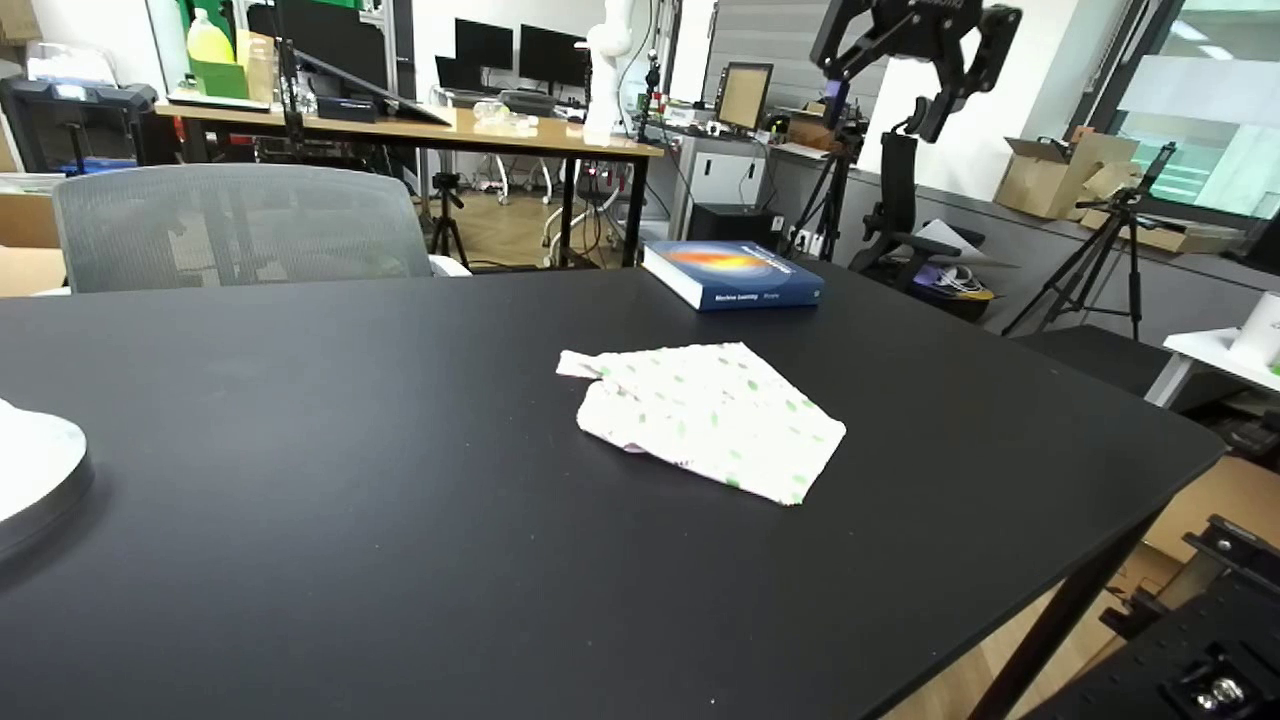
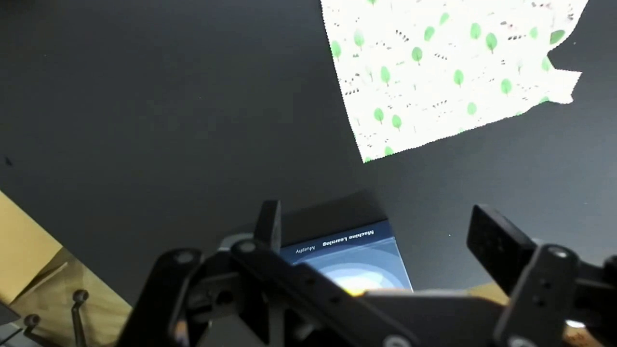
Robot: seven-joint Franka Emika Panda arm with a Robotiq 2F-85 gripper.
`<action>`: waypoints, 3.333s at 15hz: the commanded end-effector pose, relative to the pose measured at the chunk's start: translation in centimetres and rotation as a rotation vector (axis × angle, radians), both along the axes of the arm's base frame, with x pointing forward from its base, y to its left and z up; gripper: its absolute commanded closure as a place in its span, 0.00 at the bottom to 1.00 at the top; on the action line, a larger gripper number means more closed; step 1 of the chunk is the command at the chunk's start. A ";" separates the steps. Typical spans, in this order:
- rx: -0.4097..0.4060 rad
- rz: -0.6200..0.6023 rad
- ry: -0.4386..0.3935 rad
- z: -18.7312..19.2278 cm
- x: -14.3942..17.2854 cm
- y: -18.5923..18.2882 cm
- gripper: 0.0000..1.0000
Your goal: Fold the white cloth one time over
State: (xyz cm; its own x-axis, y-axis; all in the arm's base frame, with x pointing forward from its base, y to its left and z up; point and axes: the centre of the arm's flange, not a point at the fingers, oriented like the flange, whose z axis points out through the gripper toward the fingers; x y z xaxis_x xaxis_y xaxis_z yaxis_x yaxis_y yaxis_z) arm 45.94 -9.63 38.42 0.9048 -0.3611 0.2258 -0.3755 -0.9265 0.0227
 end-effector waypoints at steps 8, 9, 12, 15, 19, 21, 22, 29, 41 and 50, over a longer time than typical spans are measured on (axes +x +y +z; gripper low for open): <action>0.023 -0.032 0.036 -5.6 6.0 0.1 0.00; 0.017 -0.039 0.044 -5.6 5.9 0.0 0.00; -0.002 -0.055 0.094 -7.6 7.0 -0.2 0.00; 0.001 -0.059 0.125 -10.4 8.2 0.0 0.00; 0.005 -0.083 0.182 -14.9 10.8 0.7 0.00; 0.006 -0.101 0.200 -16.8 12.1 0.7 0.00; 0.006 -0.108 0.207 -17.7 12.7 0.7 0.00; 0.039 -0.112 0.221 -20.5 13.4 0.6 0.00; 0.002 -0.201 0.235 -25.5 15.3 0.5 0.00; 0.055 -0.304 0.201 -26.7 16.8 1.2 0.27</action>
